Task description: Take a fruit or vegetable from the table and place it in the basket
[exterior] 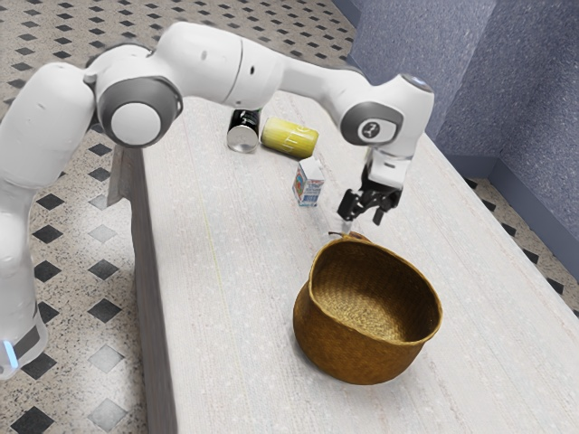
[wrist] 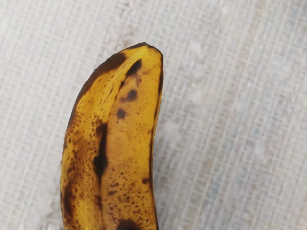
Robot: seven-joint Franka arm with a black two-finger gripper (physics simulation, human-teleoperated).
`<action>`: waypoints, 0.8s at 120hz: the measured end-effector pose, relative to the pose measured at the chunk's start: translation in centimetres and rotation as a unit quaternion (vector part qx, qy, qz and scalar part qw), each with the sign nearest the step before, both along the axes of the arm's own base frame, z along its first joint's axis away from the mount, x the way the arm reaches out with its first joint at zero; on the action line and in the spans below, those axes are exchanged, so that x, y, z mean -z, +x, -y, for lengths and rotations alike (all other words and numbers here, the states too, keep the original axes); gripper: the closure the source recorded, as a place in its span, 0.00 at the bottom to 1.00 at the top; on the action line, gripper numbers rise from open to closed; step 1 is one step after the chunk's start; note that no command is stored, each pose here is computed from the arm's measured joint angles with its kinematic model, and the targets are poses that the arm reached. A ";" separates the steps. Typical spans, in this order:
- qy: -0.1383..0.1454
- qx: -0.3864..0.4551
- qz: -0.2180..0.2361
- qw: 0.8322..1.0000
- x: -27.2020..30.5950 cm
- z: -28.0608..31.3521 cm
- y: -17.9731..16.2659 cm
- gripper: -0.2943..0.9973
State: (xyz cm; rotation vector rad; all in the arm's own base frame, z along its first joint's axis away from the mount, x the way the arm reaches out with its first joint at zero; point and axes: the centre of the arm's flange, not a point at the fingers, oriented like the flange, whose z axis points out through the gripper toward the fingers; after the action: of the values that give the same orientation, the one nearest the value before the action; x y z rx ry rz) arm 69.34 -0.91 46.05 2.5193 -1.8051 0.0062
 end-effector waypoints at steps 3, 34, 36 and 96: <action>0.002 -0.001 0.002 1.000 0.0 -0.1 0.2 0.23; 0.004 0.003 0.011 1.000 0.4 0.3 1.1 0.23; 0.004 0.003 0.011 1.000 0.6 0.3 1.2 0.23; 0.006 0.012 0.010 1.000 3.4 1.3 2.6 0.23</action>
State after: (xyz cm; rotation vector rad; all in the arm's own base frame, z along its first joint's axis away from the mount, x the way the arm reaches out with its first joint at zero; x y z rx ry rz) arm 71.98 -2.18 42.68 2.5155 -1.8471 0.0208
